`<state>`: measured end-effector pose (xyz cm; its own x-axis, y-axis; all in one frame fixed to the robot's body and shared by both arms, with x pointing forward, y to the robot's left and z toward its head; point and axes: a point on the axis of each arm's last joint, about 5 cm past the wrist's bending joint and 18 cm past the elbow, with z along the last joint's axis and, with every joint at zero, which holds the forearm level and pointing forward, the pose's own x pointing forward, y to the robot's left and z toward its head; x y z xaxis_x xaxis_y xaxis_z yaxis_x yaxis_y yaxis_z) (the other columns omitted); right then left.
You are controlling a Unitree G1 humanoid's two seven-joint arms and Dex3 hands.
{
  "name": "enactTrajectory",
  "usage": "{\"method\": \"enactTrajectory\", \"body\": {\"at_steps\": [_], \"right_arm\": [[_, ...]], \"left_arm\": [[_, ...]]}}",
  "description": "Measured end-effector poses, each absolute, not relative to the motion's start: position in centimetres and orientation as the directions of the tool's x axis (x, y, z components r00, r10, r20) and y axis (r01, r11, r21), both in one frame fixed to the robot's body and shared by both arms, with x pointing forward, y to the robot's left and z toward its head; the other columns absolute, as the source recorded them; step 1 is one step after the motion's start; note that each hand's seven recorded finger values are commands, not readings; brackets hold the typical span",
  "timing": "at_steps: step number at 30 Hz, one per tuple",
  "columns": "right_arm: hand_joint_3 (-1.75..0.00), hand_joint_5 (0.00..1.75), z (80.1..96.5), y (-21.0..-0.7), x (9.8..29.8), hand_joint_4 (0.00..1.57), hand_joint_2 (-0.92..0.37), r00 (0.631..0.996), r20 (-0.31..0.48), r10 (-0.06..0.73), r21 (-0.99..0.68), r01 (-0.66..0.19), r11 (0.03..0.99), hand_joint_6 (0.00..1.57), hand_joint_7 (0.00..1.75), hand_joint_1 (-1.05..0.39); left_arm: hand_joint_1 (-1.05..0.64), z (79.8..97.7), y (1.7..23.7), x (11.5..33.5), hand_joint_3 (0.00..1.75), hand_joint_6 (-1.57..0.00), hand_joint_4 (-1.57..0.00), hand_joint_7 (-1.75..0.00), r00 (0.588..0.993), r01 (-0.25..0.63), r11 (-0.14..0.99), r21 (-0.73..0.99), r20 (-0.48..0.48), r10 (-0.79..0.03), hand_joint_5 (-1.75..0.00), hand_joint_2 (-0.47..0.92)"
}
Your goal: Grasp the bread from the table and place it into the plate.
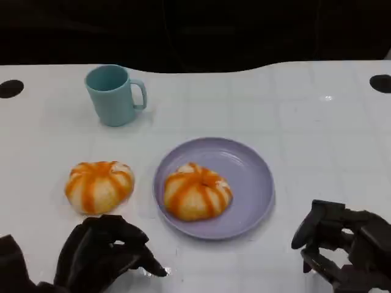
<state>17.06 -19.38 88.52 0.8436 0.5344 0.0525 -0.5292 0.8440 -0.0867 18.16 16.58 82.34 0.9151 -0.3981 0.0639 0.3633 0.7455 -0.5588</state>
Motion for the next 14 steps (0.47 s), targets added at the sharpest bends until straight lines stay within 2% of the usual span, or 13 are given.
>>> {"method": "enactTrajectory", "body": {"at_steps": [14], "right_arm": [[-0.91,1.71,87.93,-18.95,17.43,0.47,-0.64,0.839,0.079,0.538,-0.051,-0.536,0.843,0.54,1.37,-0.12]], "left_arm": [[-1.02,82.28,16.77,18.12,0.0,-1.57,-1.57,-0.23,0.916,0.359,0.748,-0.558,0.058,-0.396,-0.49,0.56]]}}
